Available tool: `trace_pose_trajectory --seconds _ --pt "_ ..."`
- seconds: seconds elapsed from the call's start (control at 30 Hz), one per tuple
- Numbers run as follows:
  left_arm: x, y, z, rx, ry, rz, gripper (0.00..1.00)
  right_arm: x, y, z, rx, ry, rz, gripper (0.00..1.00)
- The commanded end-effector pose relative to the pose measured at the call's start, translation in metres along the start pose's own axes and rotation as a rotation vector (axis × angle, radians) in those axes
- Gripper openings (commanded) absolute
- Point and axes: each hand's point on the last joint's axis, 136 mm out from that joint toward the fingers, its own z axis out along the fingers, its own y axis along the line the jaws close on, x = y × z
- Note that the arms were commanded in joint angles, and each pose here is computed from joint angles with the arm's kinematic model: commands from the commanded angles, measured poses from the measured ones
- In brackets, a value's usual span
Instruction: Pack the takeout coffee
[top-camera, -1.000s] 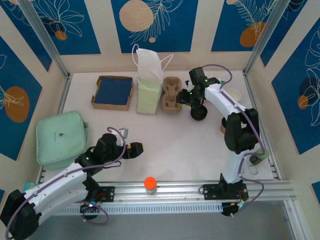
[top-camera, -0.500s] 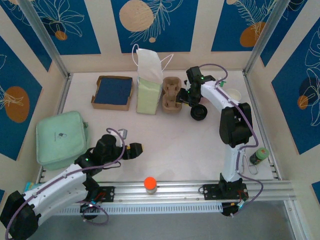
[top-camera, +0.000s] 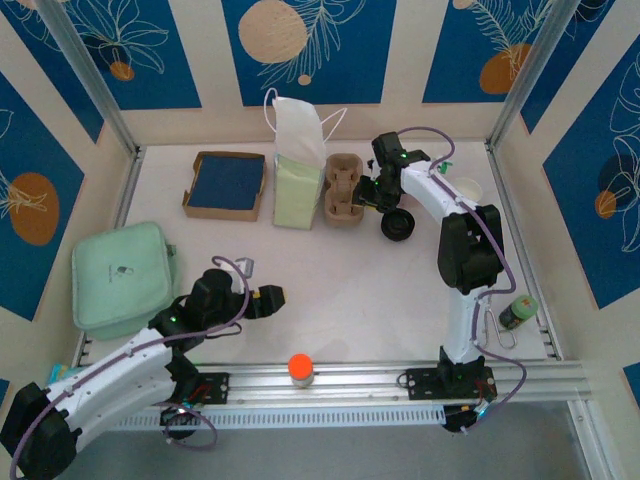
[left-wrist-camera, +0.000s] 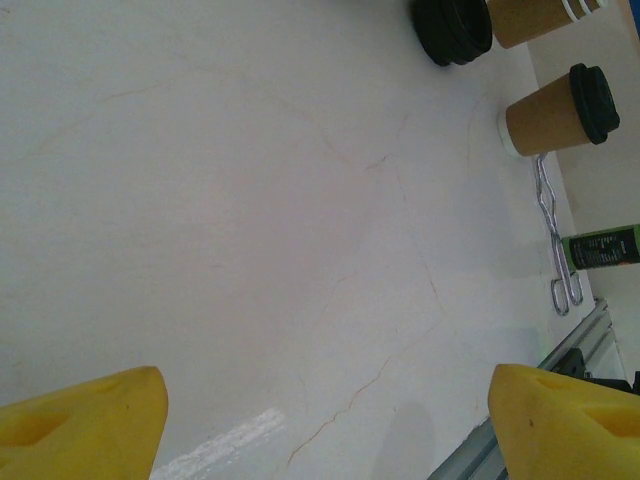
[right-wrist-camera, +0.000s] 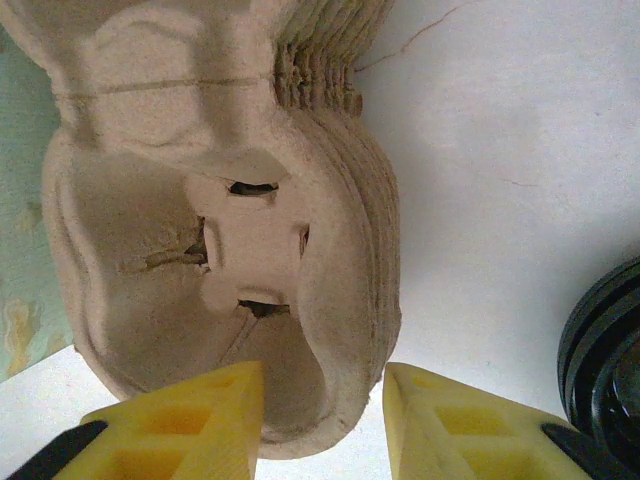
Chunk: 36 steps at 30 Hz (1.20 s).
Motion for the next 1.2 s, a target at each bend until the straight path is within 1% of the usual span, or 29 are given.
trace_pose_trajectory --seconds 0.0,0.27,0.5,0.7,1.17 --pt "-0.0042 0.0035 -0.0019 -0.011 -0.022 0.005 0.84 0.0024 0.0055 0.0057 -0.010 0.022 -0.005 0.36" --pt "-0.0048 0.0035 -0.0028 -0.011 -0.025 0.005 0.83 0.0025 0.0066 0.0076 -0.015 0.026 -0.003 0.37" --pt "-0.0037 0.0044 -0.0032 -0.013 -0.024 0.005 0.83 0.0037 0.0046 0.0116 -0.010 0.031 0.005 0.36" --pt "-0.0037 0.0051 -0.0035 -0.014 -0.025 0.002 0.83 0.0033 0.0045 0.0129 -0.009 0.030 0.006 0.37" --pt "-0.0044 0.0061 -0.0033 -0.017 -0.030 0.002 0.83 0.0019 0.0074 0.0059 -0.011 0.020 0.003 0.28"
